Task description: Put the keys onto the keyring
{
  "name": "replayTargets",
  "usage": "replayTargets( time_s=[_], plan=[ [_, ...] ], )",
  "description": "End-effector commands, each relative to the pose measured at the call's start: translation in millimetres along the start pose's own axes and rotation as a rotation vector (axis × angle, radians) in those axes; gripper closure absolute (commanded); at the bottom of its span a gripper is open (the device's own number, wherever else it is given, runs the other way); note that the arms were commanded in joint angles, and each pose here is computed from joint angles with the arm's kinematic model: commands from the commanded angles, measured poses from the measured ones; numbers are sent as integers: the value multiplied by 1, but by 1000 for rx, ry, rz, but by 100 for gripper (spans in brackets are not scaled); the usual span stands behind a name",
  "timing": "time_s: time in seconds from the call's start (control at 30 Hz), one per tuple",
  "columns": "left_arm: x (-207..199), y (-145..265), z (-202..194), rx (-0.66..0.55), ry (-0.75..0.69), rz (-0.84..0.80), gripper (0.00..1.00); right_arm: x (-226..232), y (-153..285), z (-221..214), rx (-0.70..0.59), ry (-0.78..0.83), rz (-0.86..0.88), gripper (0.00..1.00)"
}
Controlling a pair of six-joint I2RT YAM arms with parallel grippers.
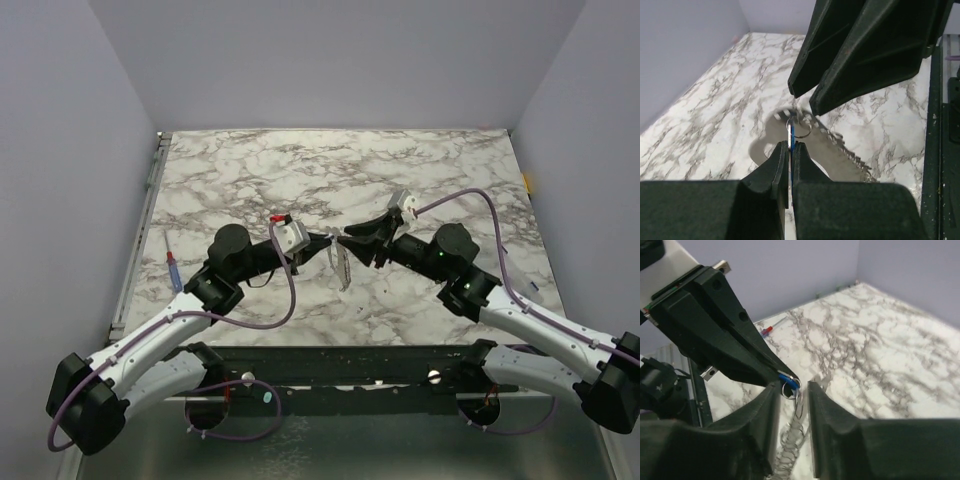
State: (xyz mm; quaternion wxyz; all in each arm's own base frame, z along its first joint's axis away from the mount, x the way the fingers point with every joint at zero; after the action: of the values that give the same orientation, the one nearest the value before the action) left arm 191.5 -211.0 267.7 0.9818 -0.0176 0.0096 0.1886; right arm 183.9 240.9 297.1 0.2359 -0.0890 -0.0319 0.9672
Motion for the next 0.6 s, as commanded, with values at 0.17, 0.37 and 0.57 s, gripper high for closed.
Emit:
replayTargets(
  time_s=[0.17,0.37,0.57],
  plan=[
    [21,-4,-3,178,72,177,100,-19,16,-33,162,-101,-273,32],
    [36,-17,-12,276,139,247,100,-36,36,-33,162,-75,-480,30],
    [59,-52,-15,325,212,318,100,-51,56,-40,198,-64,-674,28]
  ],
)
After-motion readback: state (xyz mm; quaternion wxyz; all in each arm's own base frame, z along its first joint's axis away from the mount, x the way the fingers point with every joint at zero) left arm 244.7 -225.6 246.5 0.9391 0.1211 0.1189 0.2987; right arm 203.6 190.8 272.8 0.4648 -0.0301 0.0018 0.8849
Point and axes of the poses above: each gripper's point midway between its finger pads, its own y axis back along the fingers, its own x axis along the line the jaws close on, z = x × y, the point moved 7 cm from there along y, back along the fingers, and after that the axes turned 12 degrees about y, right-handed, at the moved point
